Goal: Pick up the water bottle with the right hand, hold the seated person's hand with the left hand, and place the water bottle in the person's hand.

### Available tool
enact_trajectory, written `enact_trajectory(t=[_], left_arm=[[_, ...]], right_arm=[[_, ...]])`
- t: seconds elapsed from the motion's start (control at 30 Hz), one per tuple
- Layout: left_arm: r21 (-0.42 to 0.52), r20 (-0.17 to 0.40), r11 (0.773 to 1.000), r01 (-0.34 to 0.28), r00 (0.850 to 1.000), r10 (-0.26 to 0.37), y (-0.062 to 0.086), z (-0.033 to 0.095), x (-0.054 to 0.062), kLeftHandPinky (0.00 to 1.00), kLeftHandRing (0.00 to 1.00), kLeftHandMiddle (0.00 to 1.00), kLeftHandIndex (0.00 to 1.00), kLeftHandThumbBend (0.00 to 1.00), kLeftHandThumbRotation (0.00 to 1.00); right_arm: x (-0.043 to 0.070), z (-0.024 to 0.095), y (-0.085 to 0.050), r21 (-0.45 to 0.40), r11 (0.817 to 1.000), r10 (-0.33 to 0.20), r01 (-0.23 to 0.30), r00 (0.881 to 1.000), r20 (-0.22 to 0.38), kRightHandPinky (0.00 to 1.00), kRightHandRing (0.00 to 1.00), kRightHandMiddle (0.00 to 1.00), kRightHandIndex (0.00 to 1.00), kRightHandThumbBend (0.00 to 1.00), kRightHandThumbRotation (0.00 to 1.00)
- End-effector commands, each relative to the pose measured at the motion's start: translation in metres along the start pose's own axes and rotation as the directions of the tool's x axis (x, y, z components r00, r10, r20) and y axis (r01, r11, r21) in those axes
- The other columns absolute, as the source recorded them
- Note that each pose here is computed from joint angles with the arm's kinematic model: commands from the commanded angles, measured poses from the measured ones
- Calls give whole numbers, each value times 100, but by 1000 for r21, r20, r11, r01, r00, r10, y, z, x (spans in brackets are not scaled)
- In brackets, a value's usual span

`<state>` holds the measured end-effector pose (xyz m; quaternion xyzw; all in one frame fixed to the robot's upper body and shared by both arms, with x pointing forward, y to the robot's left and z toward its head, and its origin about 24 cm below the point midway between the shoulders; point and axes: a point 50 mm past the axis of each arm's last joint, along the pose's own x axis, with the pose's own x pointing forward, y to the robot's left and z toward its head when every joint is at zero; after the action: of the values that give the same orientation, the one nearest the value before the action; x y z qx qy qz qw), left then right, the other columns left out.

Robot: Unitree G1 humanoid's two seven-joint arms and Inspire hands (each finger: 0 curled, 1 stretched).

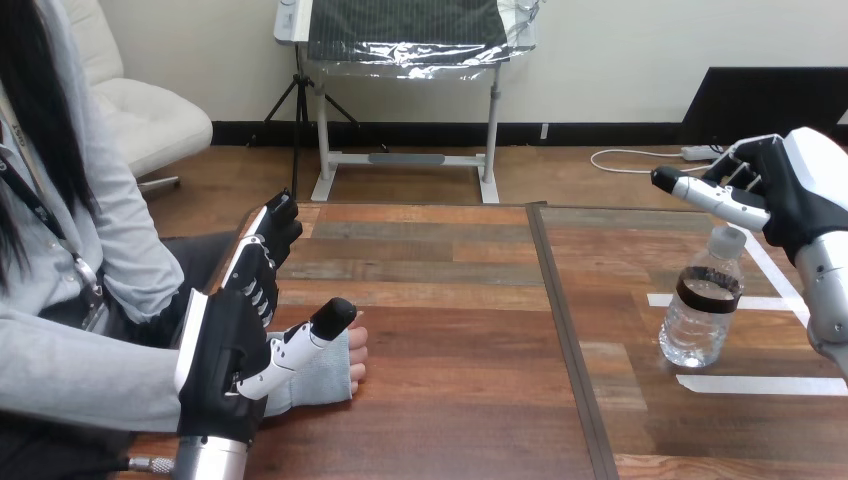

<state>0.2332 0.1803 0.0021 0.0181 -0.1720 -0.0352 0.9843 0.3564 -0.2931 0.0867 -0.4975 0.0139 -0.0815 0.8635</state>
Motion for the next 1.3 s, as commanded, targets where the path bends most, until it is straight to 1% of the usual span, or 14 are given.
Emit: enact_trajectory(t=[0.0, 0.2, 0.33, 0.57, 0.77, 1.07, 1.13, 1.27], left_arm=[[10, 87, 1000, 6, 996, -7, 0, 12, 15, 96, 92, 93, 91, 100, 51], [3, 85, 1000, 9, 996, -9, -1, 12, 16, 96, 92, 93, 91, 100, 50], [2, 81, 1000, 7, 997, -7, -2, 11, 16, 96, 93, 93, 91, 100, 50], [4, 81, 1000, 6, 997, -6, -2, 11, 16, 96, 92, 93, 90, 100, 51], [-1, 79, 1000, 5, 997, -4, -3, 11, 16, 96, 92, 93, 90, 100, 51], [7, 80, 1000, 7, 997, -8, -3, 11, 16, 97, 93, 93, 91, 100, 52], [6, 80, 1000, 7, 997, -8, -3, 11, 16, 98, 93, 93, 91, 100, 52], [8, 85, 1000, 9, 996, -9, -3, 11, 16, 98, 93, 93, 91, 100, 52]], right_arm=[[11, 28, -10, 41, 996, -79, 75, 990, 117, 40, 37, 39, 45, 99, 88], [10, 30, -12, 58, 994, -102, 94, 983, 152, 35, 33, 37, 42, 99, 88], [9, 31, -12, 74, 992, -109, 98, 981, 161, 31, 31, 35, 40, 97, 88], [7, 32, -13, 89, 990, -122, 107, 973, 195, 29, 29, 34, 38, 97, 89], [6, 33, -13, 93, 990, -126, 108, 968, 218, 29, 30, 35, 40, 98, 90], [3, 32, -14, 103, 989, -131, 109, 963, 237, 35, 38, 44, 49, 100, 90], [3, 31, -15, 109, 988, -132, 109, 963, 236, 40, 44, 49, 53, 100, 88], [1, 30, -16, 128, 984, -156, 128, 959, 239, 47, 52, 55, 58, 100, 86]])
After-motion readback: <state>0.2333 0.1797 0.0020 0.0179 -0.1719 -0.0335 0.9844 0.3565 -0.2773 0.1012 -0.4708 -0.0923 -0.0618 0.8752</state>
